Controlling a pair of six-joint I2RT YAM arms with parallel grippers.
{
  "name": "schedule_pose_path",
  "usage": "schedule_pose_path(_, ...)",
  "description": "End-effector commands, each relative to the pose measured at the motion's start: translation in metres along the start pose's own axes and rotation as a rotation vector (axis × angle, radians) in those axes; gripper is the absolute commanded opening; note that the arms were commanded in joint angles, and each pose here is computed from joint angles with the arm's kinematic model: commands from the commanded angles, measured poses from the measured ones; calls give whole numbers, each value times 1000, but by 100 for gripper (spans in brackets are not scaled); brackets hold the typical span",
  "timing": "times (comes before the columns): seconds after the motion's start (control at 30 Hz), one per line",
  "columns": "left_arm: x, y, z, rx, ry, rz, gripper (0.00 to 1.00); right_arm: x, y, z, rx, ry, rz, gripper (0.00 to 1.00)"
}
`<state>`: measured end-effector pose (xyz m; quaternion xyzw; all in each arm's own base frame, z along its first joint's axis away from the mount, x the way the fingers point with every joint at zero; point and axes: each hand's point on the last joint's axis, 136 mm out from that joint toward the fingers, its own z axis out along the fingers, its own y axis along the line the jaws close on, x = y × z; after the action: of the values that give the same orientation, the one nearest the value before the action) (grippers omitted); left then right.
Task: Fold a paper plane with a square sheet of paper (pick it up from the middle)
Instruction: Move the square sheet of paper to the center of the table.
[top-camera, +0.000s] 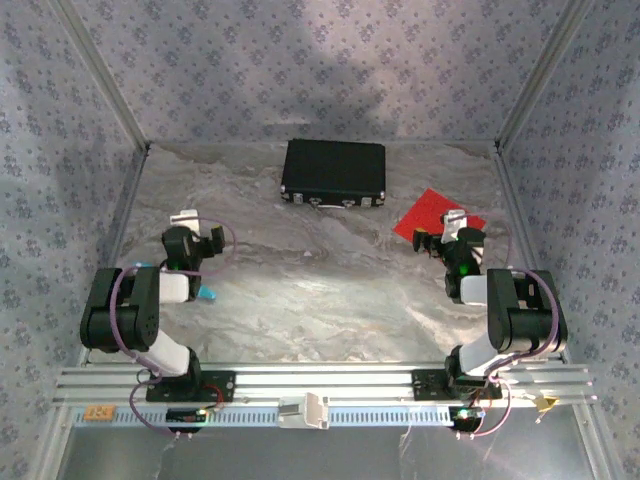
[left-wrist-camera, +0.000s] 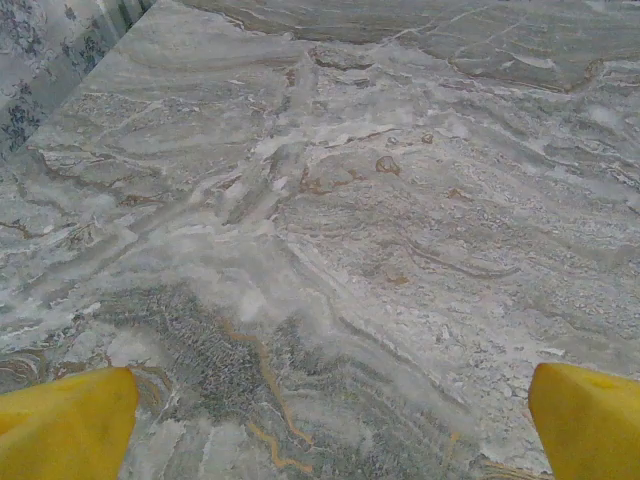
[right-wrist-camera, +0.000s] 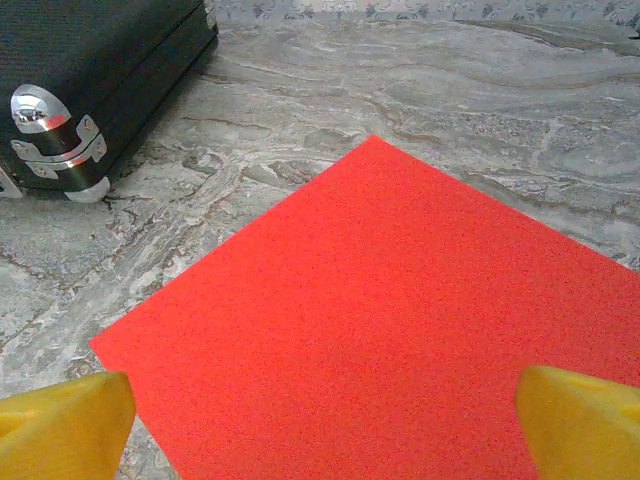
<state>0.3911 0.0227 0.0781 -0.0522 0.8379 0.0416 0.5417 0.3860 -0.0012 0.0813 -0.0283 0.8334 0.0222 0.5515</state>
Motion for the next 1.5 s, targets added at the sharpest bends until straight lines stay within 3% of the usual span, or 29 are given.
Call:
schedule_pose_path(0.0,-13,-3,0,15,-37,3,100,-3,1,2,-9,2,-13,99)
schedule_pose_path(0.7,-12,-3,0,19,-34,1,100,-3,-7,3,14,7,18,99)
schedule_pose_path(0.97,-13,-5,-1,31,-41,5,100,-3,-11,3,85,13,-1,99)
schedule_pose_path(1.13,-24,0,-19,13,-101,-9,100,-5,-6,-5,115,-29,-47,99)
schedule_pose_path(1.33,-38,4,-34,7,-82,-48,100,-14,-15,-12,196,-47,-37,99)
schedule_pose_path(1.47,-65,15,-54,-42,-111,-143,100,-29,-34,-25,304,30,48,99)
